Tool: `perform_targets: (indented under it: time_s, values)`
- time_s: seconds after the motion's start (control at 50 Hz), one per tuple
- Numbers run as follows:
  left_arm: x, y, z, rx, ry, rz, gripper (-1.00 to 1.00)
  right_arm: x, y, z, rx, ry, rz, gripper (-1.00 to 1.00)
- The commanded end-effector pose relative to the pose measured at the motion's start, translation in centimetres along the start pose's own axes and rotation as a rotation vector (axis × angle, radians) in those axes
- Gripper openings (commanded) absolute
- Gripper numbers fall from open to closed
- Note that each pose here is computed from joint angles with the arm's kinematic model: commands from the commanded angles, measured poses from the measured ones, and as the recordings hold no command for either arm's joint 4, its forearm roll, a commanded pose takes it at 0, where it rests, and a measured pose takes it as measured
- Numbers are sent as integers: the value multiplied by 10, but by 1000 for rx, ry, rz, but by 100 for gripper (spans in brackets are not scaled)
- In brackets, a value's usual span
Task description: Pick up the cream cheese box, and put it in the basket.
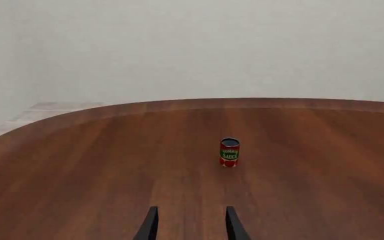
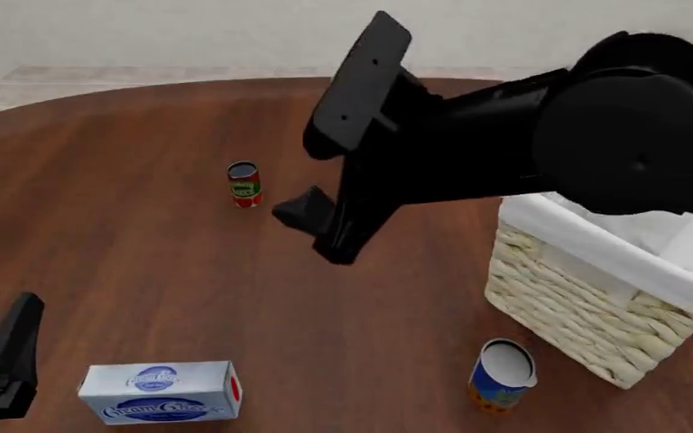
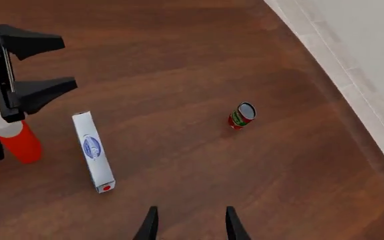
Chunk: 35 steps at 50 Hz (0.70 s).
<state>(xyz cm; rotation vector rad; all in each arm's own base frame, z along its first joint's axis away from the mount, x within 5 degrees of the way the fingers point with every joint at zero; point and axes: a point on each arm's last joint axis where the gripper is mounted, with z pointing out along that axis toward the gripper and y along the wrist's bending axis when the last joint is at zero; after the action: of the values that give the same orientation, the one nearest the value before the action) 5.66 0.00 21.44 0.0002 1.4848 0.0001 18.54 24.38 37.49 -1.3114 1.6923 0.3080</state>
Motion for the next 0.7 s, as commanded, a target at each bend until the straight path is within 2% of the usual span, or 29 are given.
perform_targets:
  time_s: [0.02,0.1,0.18,0.4,0.52,0.54,0.7]
  values:
    - [0,0,0,0,0,0,100,-2,18,37,-70,55,-41,100]
    - [0,0,0,0,0,0,100,-8,35,46,-115,54,-55,100]
    - [0,0,0,0,0,0,100,-11,39,55,-126,57,-57,100]
    - [0,0,0,0,0,0,100,-17,73,76,-204,74,-81,100]
    - [0,0,0,0,0,0,100,-12,81,91,-217,87,-82,100]
    - [0,0,0,0,0,0,100,-11,75,95,-201,83,-85,100]
    - [0,0,0,0,0,0,100,-10,93,109,-232,90,-79,100]
